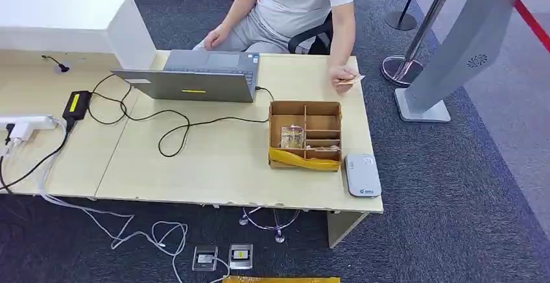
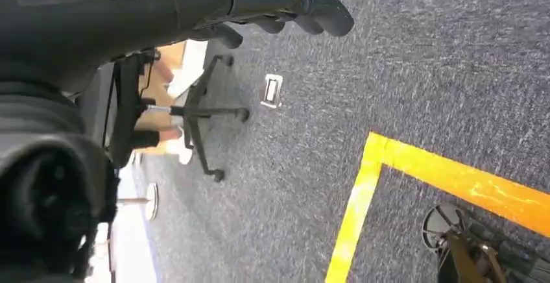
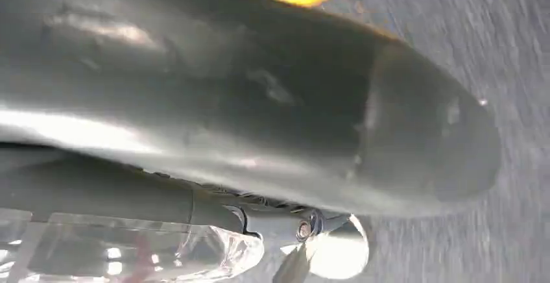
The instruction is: Pass the card to the sensor for recognition and then transmit it.
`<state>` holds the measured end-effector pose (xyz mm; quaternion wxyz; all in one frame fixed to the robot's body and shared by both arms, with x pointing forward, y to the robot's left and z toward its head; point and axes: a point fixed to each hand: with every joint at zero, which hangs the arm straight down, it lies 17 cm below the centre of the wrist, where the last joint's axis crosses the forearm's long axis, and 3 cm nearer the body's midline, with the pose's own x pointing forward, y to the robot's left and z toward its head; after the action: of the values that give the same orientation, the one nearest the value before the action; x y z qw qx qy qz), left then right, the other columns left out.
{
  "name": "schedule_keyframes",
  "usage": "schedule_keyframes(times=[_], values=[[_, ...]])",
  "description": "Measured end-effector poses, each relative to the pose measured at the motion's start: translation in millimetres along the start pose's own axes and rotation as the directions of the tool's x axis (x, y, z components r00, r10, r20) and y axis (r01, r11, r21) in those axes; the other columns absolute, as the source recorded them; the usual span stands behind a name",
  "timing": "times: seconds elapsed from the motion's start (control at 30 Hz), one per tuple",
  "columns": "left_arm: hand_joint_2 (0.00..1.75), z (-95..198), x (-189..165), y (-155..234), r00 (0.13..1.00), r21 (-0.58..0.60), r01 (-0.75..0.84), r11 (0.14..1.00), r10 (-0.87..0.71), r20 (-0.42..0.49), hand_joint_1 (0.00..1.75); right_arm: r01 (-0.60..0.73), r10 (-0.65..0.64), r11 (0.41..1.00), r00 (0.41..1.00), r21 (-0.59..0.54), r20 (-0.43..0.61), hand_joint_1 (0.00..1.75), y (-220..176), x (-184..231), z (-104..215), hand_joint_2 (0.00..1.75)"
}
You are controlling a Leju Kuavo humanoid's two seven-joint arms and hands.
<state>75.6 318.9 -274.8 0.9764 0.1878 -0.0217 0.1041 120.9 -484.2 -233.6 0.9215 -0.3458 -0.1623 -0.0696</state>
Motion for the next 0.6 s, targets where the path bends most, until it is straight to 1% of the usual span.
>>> schedule_keyframes(times=[0.07, 0.17, 0.2, 0.3, 0.37, 0.4, 0.43, 0.47, 0.5, 0.53, 0.6], values=[[0.00, 0.1, 1.4, -1.3, 1.000, -0.009, 0.002, 1.000, -0.002, 0.009, 0.00, 0.038, -0.036, 0.998, 0.999, -0.054, 0.030, 0.00, -32.2, 8.2, -14.2, 0.00], [0.00, -0.7, 3.6, 0.0, 1.000, -0.013, 0.006, 1.000, -0.006, 0.019, 0.00, 0.103, -0.088, 0.983, 0.990, -0.151, 0.107, 0.00, -91.8, 26.3, -34.5, 0.00], [0.00, -0.6, 3.8, -0.4, 1.000, -0.016, 0.007, 1.000, -0.007, 0.020, 0.00, 0.120, -0.099, 0.977, 0.987, -0.176, 0.125, 0.00, -108.3, 31.0, -39.1, 1.75], [0.00, -0.6, 4.7, -1.7, 1.000, -0.026, 0.017, 1.000, -0.016, 0.025, 0.00, 0.165, -0.129, 0.957, 0.979, -0.239, 0.159, 0.00, -153.0, 46.0, -50.2, 1.75], [0.00, -0.6, 5.2, -2.1, 0.999, -0.030, 0.024, 0.999, -0.023, 0.029, 0.00, 0.185, -0.146, 0.944, 0.977, -0.273, 0.155, 0.00, -181.4, 58.0, -57.3, 1.75], [0.00, -0.5, 5.5, -2.6, 0.999, -0.034, 0.025, 0.999, -0.024, 0.030, 0.00, 0.166, -0.129, 0.943, 0.981, -0.287, 0.145, 0.00, -196.5, 65.9, -61.1, 1.75], [0.00, -0.4, 5.9, -2.9, 0.999, -0.035, 0.026, 0.999, -0.025, 0.031, 0.00, 0.120, -0.088, 0.947, 0.989, -0.298, 0.118, 0.00, -208.9, 73.9, -64.2, 1.75], [0.00, -0.4, 6.0, -3.2, 0.999, -0.037, 0.027, 0.999, -0.025, 0.031, 0.00, 0.046, -0.022, 0.947, 0.997, -0.318, 0.079, 0.00, -223.8, 83.8, -65.9, 1.75], [0.00, -0.3, 6.6, -3.4, 0.999, -0.038, 0.027, 0.999, -0.026, 0.034, 0.00, -0.012, 0.036, 0.939, 0.997, -0.342, 0.064, 0.00, -236.2, 98.7, -64.6, 1.75], [0.00, -0.3, 7.4, -3.6, 0.999, -0.039, 0.028, 0.999, -0.026, 0.040, 0.00, -0.034, 0.068, 0.929, 0.995, -0.368, 0.079, 0.00, -248.5, 121.4, -60.9, 1.75], [0.00, -0.4, 9.3, -3.1, 0.999, -0.039, 0.028, 0.999, -0.027, 0.046, 0.00, -0.010, 0.075, 0.913, 0.987, -0.408, 0.142, 0.00, -267.8, 171.6, -48.6, 1.75]])
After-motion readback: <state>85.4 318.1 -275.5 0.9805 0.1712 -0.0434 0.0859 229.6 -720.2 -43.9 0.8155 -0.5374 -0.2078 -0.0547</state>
